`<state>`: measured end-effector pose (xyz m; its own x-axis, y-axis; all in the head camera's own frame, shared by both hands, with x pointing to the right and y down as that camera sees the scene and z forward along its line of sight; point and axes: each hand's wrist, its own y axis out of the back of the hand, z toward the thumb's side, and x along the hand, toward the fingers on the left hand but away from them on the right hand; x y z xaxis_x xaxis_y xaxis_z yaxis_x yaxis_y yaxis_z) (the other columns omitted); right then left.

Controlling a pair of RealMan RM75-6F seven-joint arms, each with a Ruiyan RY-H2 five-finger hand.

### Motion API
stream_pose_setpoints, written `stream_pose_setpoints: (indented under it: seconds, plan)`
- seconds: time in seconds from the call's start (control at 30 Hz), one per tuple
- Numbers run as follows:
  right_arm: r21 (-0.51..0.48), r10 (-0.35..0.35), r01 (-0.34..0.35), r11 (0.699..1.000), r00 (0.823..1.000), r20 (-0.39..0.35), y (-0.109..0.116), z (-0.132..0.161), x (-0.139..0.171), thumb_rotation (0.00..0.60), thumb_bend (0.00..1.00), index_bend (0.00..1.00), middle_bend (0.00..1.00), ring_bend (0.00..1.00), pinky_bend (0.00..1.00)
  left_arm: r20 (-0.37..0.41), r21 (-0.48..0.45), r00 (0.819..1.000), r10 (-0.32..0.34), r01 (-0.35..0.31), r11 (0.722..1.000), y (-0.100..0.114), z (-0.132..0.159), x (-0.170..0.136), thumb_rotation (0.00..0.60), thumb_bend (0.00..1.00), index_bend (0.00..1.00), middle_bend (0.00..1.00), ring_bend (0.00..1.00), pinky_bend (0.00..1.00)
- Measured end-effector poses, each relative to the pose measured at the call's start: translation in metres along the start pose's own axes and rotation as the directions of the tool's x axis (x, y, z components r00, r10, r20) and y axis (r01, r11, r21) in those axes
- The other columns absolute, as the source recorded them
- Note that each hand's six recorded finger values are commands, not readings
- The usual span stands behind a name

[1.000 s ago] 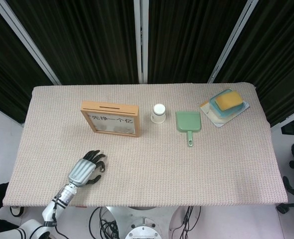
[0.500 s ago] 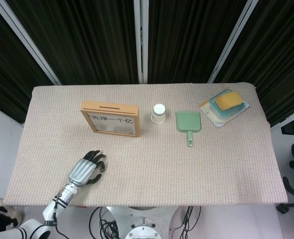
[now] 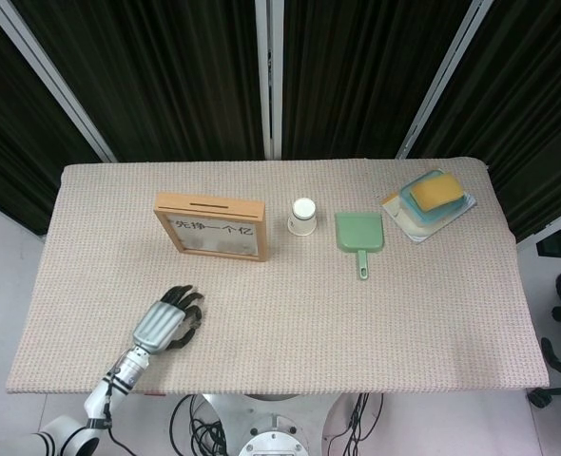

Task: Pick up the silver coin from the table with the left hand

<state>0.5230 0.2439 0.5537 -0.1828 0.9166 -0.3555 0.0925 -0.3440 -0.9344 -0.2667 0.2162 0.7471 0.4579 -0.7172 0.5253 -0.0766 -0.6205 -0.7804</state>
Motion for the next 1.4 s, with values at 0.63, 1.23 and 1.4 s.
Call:
stream_pose_setpoints:
  seconds: [0.63,1.23,1.4]
  plan:
    - [-0.015,-0.009,0.009,1.000,0.999,0.038,0.000,-0.014,0.010,0.600,0.31,0.00,0.00,0.00,0.00,0.015,-0.019,0.999,0.047,-0.047,0.999,0.002,0.005,0.010,0.600,0.32,0.48,0.20,0.07,0.13]
    - [-0.011,0.006,-0.005,1.000,0.999,0.038,-0.002,-0.014,0.009,0.600,0.31,0.00,0.00,0.00,0.00,-0.003,-0.029,0.998,0.061,-0.061,0.998,0.004,0.001,0.010,0.600,0.41,0.54,0.22,0.07,0.13]
    - [-0.011,0.008,-0.008,1.000,0.999,0.038,-0.002,-0.014,0.009,0.600,0.31,0.00,0.00,0.00,0.00,-0.001,-0.033,0.998,0.059,-0.059,0.998,0.004,0.001,0.010,0.600,0.42,0.56,0.22,0.07,0.13]
